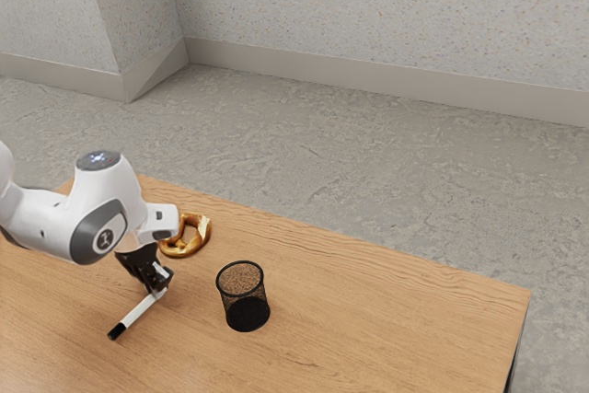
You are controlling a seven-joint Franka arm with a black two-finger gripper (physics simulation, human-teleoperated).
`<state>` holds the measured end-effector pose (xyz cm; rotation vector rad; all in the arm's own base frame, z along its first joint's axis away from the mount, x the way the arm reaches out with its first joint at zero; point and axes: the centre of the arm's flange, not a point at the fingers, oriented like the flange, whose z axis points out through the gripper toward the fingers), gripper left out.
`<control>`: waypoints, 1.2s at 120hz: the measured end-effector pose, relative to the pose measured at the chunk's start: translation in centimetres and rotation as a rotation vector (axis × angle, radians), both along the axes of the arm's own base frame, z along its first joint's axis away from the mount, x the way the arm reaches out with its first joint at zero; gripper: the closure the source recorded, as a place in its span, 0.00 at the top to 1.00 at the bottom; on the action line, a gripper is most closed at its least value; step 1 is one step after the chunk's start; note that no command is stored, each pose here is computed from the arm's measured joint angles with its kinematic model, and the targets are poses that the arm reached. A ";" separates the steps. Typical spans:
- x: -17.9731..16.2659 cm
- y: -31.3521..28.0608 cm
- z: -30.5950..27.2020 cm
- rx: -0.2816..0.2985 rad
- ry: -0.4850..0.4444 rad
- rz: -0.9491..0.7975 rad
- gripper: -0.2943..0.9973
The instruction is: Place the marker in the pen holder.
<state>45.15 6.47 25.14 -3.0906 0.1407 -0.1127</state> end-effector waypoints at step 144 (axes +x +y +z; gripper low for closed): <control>5.8 -26.1 20.2 0.062 -0.063 -0.338 0.16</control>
